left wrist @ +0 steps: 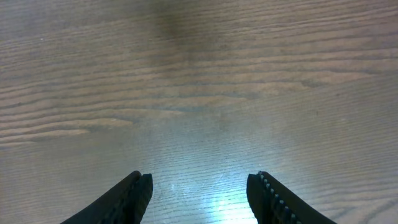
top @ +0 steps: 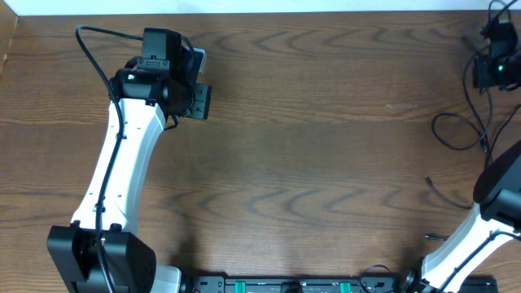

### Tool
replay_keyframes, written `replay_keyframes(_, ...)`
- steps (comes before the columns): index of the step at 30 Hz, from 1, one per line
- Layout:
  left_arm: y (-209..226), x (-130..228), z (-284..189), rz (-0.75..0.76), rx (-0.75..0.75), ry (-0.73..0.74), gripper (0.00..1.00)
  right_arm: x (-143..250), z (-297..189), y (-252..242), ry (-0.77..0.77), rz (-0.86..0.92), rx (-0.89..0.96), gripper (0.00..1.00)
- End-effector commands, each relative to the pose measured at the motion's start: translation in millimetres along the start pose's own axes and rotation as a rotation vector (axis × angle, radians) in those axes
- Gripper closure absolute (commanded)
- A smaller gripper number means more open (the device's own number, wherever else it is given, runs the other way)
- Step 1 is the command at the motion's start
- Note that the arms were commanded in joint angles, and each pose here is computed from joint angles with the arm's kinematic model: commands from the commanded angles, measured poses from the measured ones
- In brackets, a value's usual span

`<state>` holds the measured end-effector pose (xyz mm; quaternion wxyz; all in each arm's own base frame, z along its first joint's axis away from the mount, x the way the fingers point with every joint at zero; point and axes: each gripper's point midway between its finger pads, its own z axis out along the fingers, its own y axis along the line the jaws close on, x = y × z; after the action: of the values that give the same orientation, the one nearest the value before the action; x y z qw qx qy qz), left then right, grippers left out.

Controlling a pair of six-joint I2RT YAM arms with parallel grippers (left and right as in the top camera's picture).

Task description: Untangle cables

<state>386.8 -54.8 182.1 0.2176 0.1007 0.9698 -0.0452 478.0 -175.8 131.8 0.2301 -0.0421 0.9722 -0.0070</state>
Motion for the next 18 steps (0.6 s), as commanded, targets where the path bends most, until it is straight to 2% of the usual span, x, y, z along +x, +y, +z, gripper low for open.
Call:
replay_keyframes(1, -1, 2, -2, -0.017, 0.002, 0.0, 0.45, 17, 21, -12, 0.055, 0.038, -0.009, 0.99)
replay_keyframes(7, -1, 2, -2, -0.016, 0.001, -0.001, 0.45, 50, 43, -43, 0.149, 0.168, 0.054, 0.99)
replay_keyframes(14, -1, 2, -2, -0.016, 0.001, -0.001, 0.45, 70, 49, -63, 0.163, 0.258, 0.04, 0.99)
replay_keyframes(15, -1, 2, -2, -0.016, 0.001, -0.001, 0.45, 69, 49, -63, 0.159, 0.26, 0.035, 0.82)
replay_keyframes(16, -1, 2, -2, -0.017, 0.002, -0.001, 0.45, 69, 49, -62, 0.153, 0.263, 0.025, 0.56)
replay_keyframes(17, -1, 2, -2, -0.016, 0.002, -0.001, 0.44, 68, 49, -61, 0.149, 0.264, 0.016, 0.18)
replay_keyframes(18, -1, 2, -2, -0.016, 0.001, -0.001, 0.44, 67, 49, -60, 0.146, 0.265, 0.009, 0.01)
